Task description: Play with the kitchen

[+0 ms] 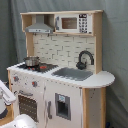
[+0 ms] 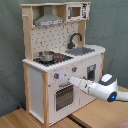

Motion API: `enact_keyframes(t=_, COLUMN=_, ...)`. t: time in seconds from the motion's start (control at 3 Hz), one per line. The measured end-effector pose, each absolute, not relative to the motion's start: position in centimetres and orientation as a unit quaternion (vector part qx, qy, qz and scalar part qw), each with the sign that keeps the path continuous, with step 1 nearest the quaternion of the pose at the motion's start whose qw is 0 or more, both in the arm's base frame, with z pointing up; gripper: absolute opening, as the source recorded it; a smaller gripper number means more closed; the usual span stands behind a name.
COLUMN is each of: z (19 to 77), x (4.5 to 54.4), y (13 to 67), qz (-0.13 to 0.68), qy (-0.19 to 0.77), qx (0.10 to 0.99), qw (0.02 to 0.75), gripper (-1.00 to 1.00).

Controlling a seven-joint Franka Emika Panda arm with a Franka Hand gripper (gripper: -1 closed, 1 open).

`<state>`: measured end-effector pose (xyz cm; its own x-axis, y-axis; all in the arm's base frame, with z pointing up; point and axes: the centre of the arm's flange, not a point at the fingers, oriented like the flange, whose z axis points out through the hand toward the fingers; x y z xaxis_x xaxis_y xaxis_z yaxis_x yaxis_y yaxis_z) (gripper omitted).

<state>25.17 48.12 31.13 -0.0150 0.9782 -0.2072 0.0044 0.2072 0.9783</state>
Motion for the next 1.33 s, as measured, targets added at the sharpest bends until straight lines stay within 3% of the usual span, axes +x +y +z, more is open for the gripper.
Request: enact_keyframes(t=1.33, z=28.6, x=25.0, y=46.7, qz=0.540, qy=0.452, qx=0.554, qw=0.444, gripper=1.00)
